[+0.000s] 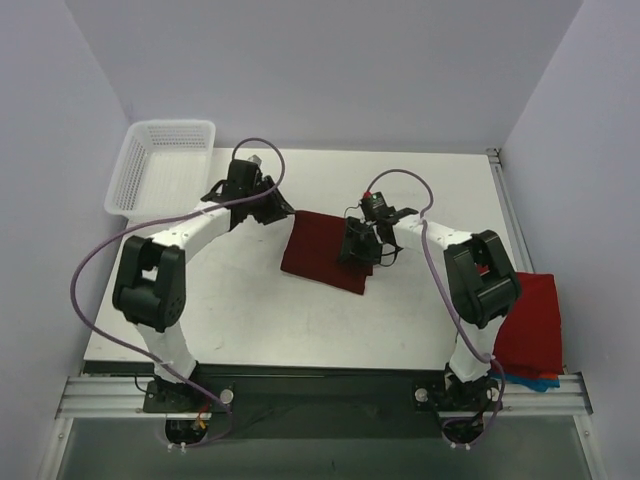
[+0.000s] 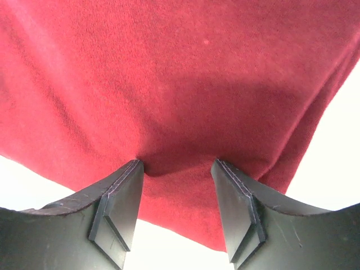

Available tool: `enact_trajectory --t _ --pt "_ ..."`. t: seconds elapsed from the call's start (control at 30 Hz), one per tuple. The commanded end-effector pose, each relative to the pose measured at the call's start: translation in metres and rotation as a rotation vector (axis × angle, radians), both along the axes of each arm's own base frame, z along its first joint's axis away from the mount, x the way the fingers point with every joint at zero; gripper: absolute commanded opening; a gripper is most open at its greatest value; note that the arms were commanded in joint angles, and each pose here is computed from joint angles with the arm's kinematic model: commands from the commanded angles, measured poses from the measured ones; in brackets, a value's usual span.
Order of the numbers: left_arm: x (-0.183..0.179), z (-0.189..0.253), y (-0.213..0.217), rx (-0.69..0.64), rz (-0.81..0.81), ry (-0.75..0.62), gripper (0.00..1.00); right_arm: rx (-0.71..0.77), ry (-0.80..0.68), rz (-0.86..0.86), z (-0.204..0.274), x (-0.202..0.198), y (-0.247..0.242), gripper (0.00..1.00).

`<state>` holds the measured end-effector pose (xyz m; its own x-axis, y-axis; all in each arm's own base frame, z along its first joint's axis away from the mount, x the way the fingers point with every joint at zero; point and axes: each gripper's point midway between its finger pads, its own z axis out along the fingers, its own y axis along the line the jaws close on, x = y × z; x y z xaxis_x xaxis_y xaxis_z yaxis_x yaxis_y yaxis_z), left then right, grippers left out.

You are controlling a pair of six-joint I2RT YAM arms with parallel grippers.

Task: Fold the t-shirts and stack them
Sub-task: Fold the long partially folded tshirt into a neat square, then put the neatly folded tshirt into the corner of the board with the right arm

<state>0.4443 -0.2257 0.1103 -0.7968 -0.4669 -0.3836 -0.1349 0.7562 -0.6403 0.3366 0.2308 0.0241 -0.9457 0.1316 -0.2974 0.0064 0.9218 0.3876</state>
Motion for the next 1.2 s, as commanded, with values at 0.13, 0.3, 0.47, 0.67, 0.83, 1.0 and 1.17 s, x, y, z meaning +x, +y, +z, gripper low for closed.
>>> enact_trajectory --t 0.13,0.3,0.47,0.67,0.83,1.0,1.17 --pt "-0.069 -0.005 -0.004 0.124 -0.015 -0.045 0.34 0.050 -0.034 -0.050 0.039 0.003 -0.015 0.55" --pt "-0.086 -0.065 0.003 0.207 -0.012 0.065 0.28 0.046 -0.051 -0.110 0.044 0.012 -0.035 0.59" --pt "-0.107 -0.108 0.002 0.242 -0.036 0.146 0.25 0.008 -0.048 -0.158 0.034 0.016 -0.061 0.62" --pt "-0.114 -0.115 -0.002 0.275 -0.054 0.160 0.25 0.010 -0.028 -0.154 0.017 0.024 -0.068 0.64" --pt "-0.107 -0.091 -0.002 0.292 -0.074 0.129 0.25 0.000 -0.011 -0.152 0.007 0.026 -0.068 0.65" --pt "-0.094 -0.055 0.001 0.362 -0.077 0.047 0.31 -0.001 -0.004 -0.165 0.001 0.021 -0.070 0.64" --pt "-0.101 -0.034 -0.025 0.397 -0.141 -0.012 0.33 0.014 0.001 -0.172 -0.001 0.018 -0.068 0.65"
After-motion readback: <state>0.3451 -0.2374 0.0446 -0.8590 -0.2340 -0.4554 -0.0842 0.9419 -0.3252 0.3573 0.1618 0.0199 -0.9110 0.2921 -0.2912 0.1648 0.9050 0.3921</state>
